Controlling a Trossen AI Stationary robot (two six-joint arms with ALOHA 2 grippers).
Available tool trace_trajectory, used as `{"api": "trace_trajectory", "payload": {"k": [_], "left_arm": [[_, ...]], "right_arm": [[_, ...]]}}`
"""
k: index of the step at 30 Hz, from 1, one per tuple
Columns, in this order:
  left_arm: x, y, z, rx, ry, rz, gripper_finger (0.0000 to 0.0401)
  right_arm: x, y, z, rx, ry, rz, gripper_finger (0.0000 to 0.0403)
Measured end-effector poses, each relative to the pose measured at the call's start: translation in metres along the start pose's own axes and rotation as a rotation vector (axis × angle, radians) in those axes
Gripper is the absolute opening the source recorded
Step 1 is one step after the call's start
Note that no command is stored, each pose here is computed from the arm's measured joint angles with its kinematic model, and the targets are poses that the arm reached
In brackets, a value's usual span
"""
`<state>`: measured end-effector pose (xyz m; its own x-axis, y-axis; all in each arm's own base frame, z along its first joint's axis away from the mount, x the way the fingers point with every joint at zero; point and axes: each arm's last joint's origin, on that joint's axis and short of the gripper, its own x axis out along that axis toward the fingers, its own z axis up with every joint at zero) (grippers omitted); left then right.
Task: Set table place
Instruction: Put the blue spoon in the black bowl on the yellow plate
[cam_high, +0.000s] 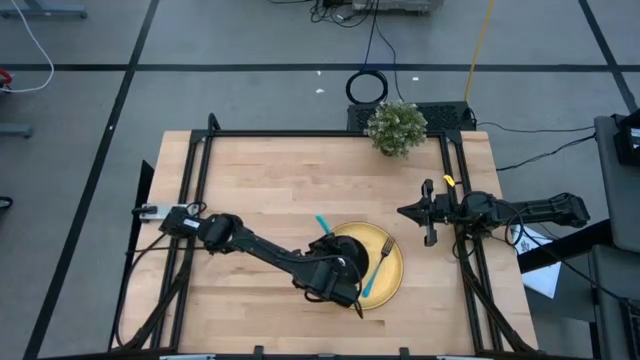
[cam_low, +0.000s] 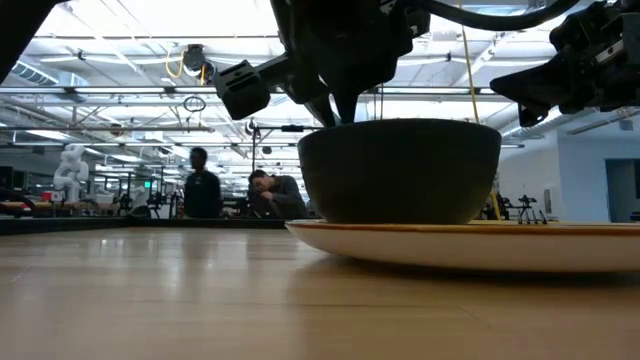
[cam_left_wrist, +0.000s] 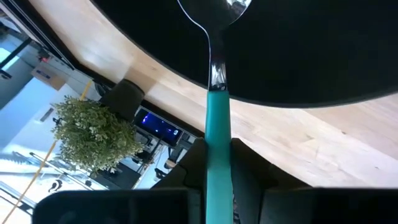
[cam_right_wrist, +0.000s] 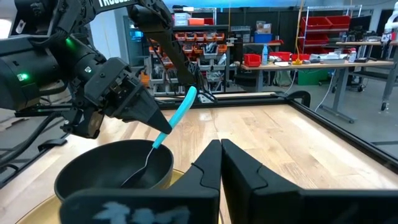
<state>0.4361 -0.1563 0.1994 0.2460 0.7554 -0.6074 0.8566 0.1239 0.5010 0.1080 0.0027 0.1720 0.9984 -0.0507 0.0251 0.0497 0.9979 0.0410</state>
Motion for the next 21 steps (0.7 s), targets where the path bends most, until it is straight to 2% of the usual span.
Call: {"api": "trace_trajectory", "payload": {"k": [9,21], "left_arm": [[-0.0006,-0.0024,-0.0008,0.005,-0.006,-0.029,0.0045],[0.0006,-0.0051,-0.0026,-0.071,-0.025,-0.093,0.0045]], "right_arm": [[0.0,0.0,0.0,0.002,0.0,0.0,0.0],[0.0,0.0,0.0,0.003,0.0,0.0,0.0]]}}
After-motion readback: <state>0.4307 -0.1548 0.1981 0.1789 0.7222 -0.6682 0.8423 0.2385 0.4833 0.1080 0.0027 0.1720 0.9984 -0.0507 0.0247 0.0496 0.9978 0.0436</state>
